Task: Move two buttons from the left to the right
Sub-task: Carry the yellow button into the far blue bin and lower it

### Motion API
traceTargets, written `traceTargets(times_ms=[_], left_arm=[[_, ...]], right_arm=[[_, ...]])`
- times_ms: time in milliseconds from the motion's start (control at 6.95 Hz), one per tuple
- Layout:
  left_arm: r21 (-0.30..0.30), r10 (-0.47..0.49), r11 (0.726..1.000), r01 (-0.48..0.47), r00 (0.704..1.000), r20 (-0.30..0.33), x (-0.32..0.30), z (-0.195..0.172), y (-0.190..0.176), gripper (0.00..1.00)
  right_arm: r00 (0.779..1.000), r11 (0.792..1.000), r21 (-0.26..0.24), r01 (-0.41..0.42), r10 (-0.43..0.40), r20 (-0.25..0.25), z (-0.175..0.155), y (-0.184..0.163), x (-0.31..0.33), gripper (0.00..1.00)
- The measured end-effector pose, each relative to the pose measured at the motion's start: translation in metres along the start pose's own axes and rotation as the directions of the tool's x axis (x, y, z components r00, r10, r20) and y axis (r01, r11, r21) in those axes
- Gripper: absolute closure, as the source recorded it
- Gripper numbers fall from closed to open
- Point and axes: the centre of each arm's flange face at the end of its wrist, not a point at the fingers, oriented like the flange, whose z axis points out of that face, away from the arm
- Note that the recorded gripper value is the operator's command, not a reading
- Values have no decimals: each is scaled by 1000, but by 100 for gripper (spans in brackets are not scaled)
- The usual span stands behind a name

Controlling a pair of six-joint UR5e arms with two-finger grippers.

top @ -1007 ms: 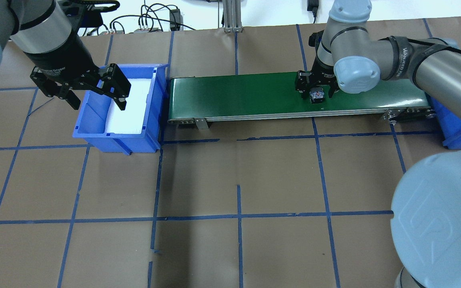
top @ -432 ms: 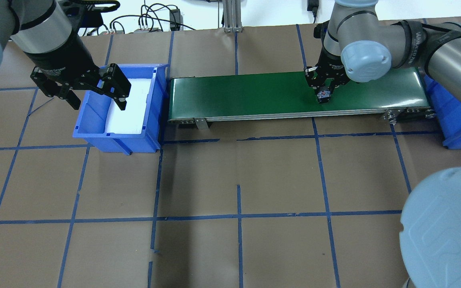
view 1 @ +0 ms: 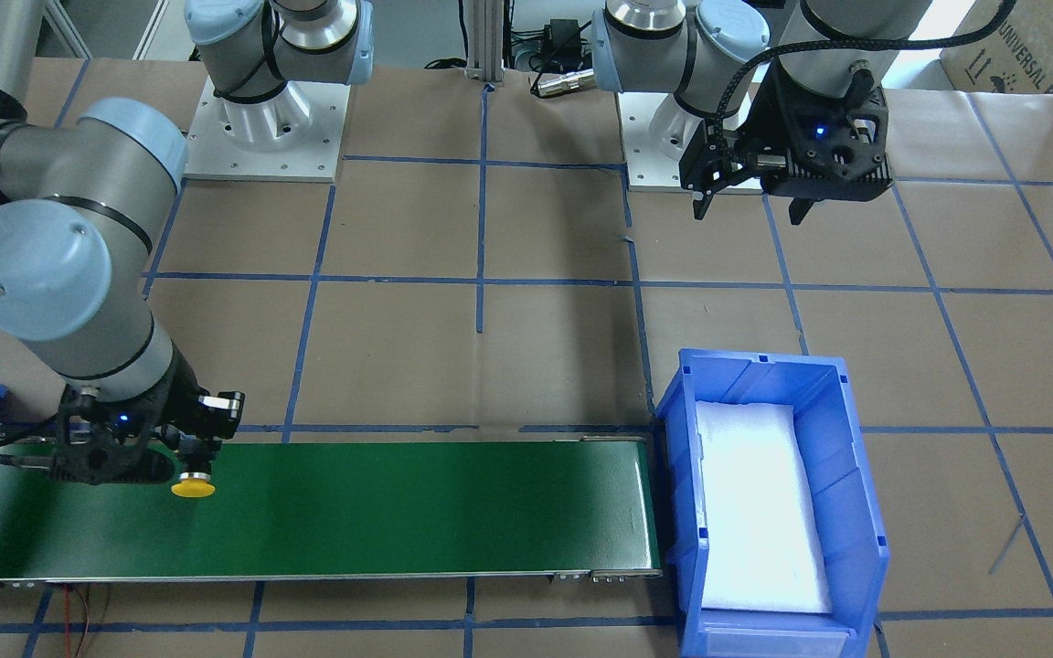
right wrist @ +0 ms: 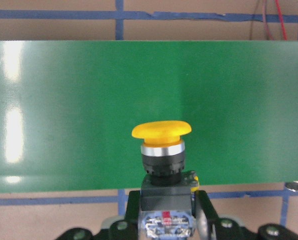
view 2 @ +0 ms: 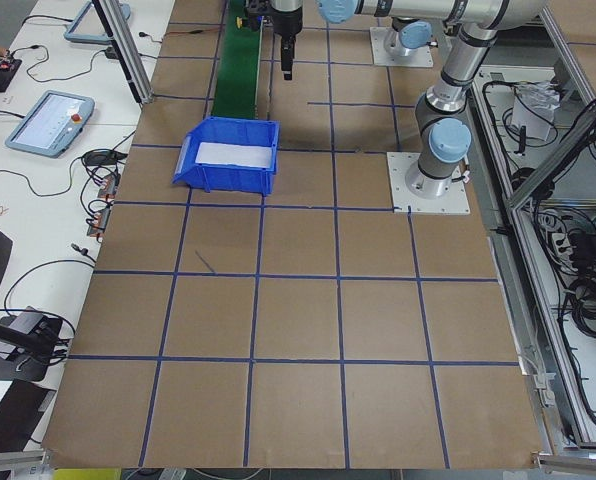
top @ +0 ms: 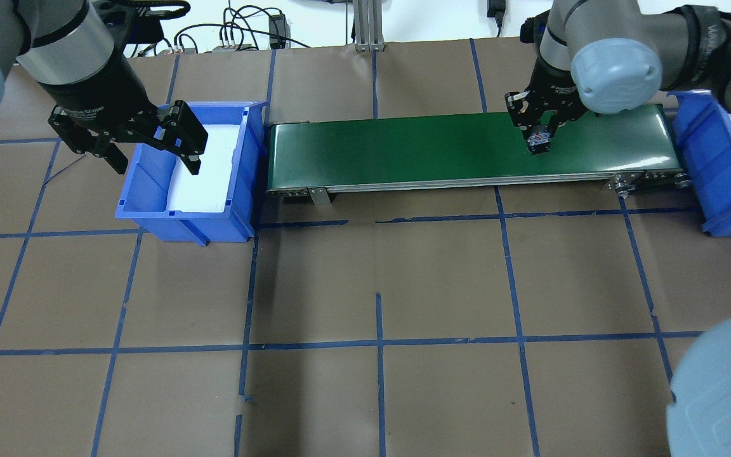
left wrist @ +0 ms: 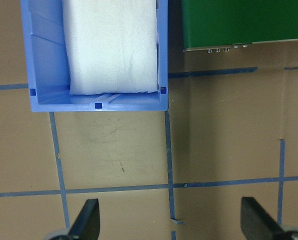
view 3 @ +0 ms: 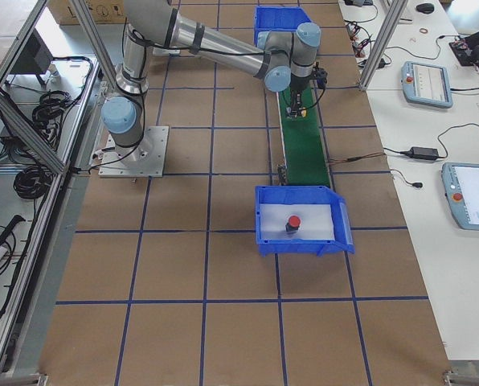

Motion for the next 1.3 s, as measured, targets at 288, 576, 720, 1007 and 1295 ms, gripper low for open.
traceTargets(times_ms=[288,576,720,1007,1295], left_arm=[[0,0,1000,0,1000,0,0,0,0,0],[0,0,1000,0,1000,0,0,0,0,0],[0,0,1000,0,1000,0,0,0,0,0],[0,0,1000,0,1000,0,0,0,0,0],[0,0,1000,0,1000,0,0,0,0,0]], right_arm=[[999,998,-18,52,-52,7,-34,20,109,92],[991,991,-7,132,-132,0,-51,36,249,91],[988,988,-12,155,-155,3,-51,39,302,91],[981,980,-22,196,-196,13,-30,26,368,91],[978,978,-21,206,-206,17,6,7,393,91]])
